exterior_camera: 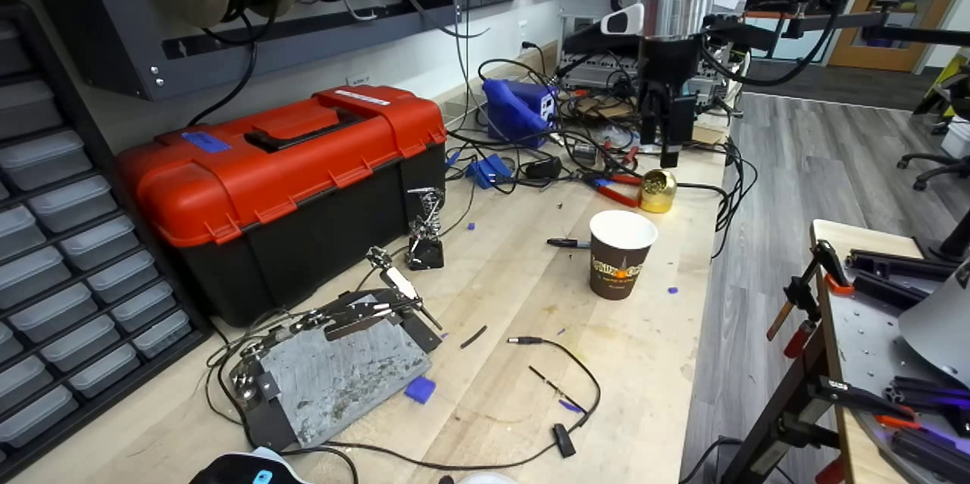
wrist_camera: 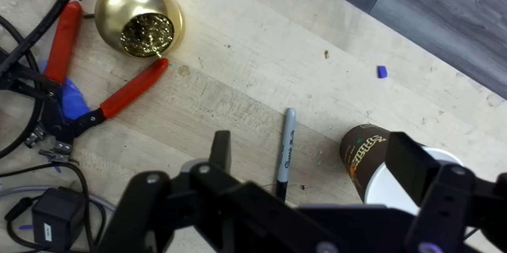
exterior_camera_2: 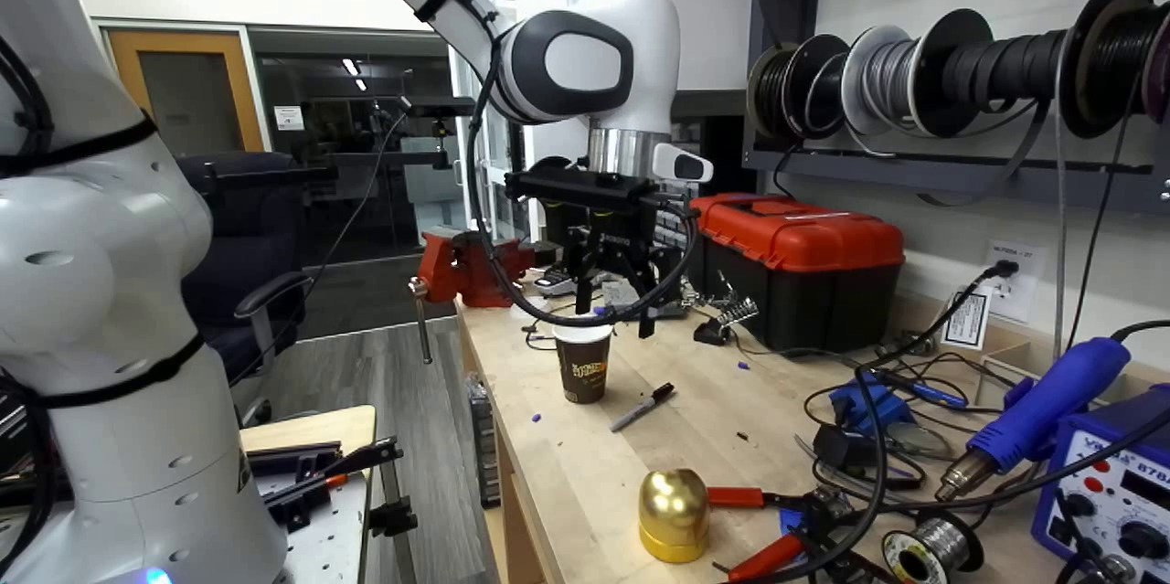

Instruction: Pick the pen on the table and put it in the cup

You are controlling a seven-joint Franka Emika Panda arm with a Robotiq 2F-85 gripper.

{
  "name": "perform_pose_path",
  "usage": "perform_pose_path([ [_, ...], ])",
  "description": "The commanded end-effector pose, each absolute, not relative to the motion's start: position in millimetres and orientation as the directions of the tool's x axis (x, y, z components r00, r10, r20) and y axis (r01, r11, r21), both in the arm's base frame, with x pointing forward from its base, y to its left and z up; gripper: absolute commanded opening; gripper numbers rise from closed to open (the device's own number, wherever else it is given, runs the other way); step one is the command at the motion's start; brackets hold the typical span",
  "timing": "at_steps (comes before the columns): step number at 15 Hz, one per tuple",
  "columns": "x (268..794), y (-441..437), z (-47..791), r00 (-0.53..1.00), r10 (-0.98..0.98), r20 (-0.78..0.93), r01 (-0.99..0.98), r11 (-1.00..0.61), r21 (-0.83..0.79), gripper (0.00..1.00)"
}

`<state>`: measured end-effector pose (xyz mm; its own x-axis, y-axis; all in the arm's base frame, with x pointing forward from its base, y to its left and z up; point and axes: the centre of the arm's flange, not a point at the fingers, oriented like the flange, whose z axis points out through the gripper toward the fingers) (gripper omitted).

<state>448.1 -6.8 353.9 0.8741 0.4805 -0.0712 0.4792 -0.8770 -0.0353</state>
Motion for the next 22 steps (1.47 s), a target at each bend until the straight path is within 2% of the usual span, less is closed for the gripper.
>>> perform_pose_path([
  [1, 428.8, 2.4, 331.0, 0.849, 0.527, -0.04, 0.527, -0.85, -0.029, 1.0],
  [8, 422.8, 12.3, 310.3, 0.828, 0.559, -0.049, 0.558, -0.829, -0.038, 1.0],
  [22, 479.3, 30.8, 303.3, 0.812, 0.58, -0.065, 0.581, -0.814, -0.009, 1.0],
])
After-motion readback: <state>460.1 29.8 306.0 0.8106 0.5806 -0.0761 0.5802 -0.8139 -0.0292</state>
